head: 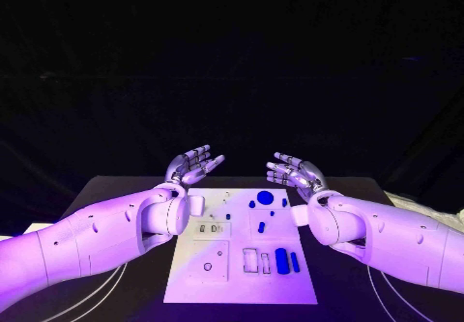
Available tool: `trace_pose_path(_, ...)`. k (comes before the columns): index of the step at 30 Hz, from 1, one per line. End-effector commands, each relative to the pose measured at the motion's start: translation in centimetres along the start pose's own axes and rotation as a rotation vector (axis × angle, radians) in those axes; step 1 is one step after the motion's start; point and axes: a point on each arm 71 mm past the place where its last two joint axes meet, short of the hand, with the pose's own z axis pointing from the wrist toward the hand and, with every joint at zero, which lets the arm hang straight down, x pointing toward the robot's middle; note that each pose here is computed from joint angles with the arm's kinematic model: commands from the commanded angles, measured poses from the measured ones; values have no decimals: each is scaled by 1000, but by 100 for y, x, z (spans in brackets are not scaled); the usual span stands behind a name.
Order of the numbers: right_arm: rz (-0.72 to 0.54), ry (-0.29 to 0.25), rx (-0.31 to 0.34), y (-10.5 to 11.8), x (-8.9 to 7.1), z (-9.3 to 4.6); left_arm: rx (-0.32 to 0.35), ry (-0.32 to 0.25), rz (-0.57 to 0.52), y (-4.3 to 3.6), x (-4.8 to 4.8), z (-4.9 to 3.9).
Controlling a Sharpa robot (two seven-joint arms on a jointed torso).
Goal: Assemble the parts on the task board
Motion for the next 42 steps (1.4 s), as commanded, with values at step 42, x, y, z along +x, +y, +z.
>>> trace_pose_path(42,-1247,295,-160,496,-138,279,-65,248,-197,-265,14,-563)
